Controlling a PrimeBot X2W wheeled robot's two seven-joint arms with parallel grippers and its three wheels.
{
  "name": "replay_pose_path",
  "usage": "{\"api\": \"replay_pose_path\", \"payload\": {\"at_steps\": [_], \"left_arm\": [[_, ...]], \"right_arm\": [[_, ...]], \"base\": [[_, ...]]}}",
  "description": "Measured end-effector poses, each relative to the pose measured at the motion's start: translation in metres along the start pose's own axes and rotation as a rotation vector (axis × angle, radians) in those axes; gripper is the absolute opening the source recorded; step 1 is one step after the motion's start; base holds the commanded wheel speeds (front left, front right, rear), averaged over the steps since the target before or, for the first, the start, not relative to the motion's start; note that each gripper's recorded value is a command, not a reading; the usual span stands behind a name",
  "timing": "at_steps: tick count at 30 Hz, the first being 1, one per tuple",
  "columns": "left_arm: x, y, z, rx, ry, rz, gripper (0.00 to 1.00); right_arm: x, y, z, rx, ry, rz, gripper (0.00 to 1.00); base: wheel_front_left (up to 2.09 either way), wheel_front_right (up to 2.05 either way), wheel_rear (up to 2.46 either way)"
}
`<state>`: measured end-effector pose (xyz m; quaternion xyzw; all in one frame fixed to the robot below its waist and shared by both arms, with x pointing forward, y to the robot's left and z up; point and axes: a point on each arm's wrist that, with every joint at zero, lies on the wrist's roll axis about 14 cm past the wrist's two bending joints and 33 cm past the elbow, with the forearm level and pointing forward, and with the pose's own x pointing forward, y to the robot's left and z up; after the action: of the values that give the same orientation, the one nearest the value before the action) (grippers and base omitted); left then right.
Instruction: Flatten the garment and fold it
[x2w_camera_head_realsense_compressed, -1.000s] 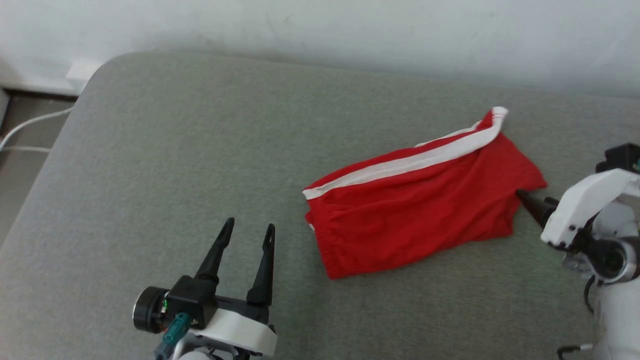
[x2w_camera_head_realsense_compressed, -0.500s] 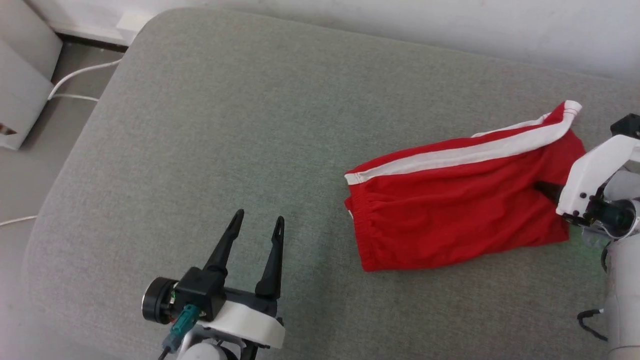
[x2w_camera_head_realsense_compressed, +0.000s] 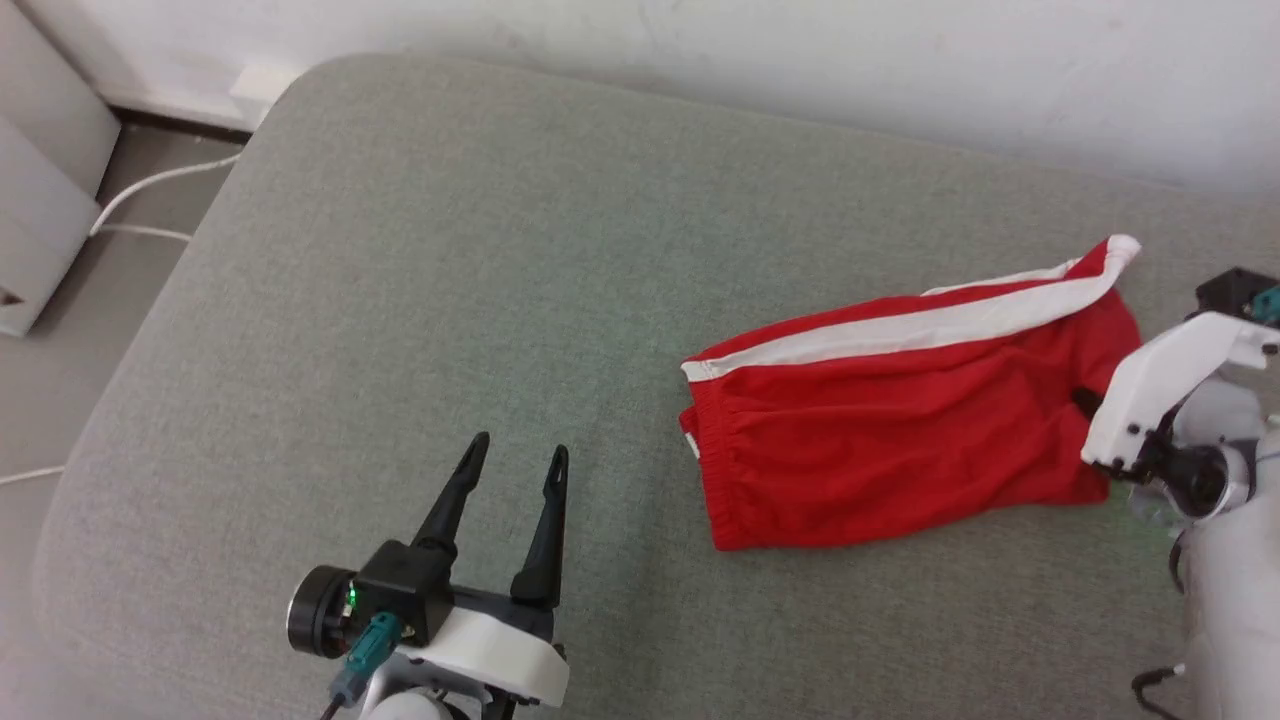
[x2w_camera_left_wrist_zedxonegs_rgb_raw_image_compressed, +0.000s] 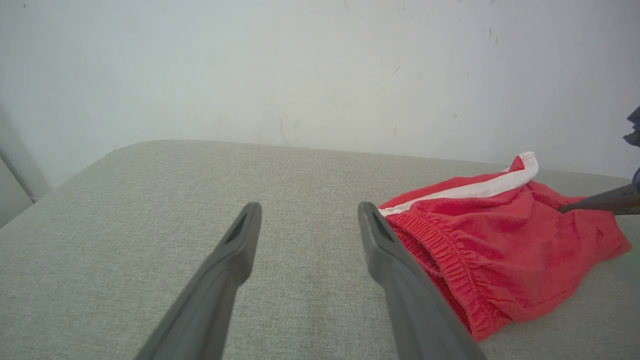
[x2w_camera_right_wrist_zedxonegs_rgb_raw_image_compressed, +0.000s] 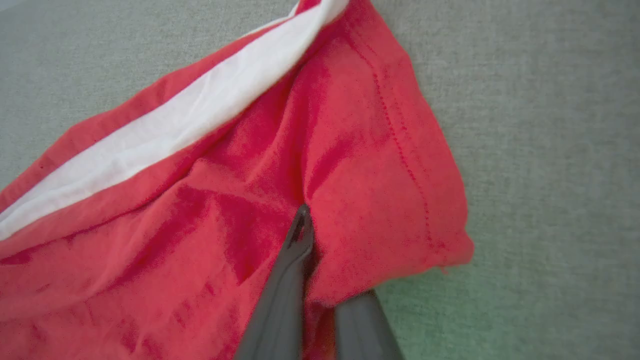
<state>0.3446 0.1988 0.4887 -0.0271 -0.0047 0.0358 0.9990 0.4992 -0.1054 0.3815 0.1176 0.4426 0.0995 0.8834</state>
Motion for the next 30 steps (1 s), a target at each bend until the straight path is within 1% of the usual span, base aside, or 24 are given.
{"api": "replay_pose_path", "payload": {"at_steps": [8, 13, 17, 23, 26, 30], "left_arm": [[-0.009, -0.012, 0.004, -0.022, -0.02, -0.039, 1.0], [-0.013, -0.02, 0.01, -0.031, -0.041, -0.067, 1.0], [-0.016, -0.026, 0.012, -0.037, -0.051, -0.086, 1.0], [-0.018, -0.036, 0.013, -0.044, -0.053, -0.117, 1.0], [-0.018, -0.041, 0.009, -0.047, -0.043, -0.139, 1.0], [-0.019, -0.048, -0.001, -0.063, -0.009, -0.162, 1.0]], "right_arm": [[-0.035, -0.008, -0.015, 0.027, -0.086, 0.028, 0.0], [-0.06, -0.029, -0.028, 0.016, -0.129, -0.013, 0.0], [-0.075, -0.039, -0.045, 0.051, -0.15, -0.03, 0.0], [-0.092, -0.05, -0.068, 0.13, -0.174, -0.044, 0.0], [-0.096, -0.052, -0.076, 0.145, -0.183, -0.05, 0.0], [-0.1, -0.053, -0.076, 0.14, -0.217, -0.057, 0.0]], "base": [[0.0, 0.0, 0.0], [0.0, 0.0, 0.0], [0.0, 0.0, 0.0], [0.0, 0.0, 0.0], [0.0, 0.0, 0.0], [0.0, 0.0, 0.0]]}}
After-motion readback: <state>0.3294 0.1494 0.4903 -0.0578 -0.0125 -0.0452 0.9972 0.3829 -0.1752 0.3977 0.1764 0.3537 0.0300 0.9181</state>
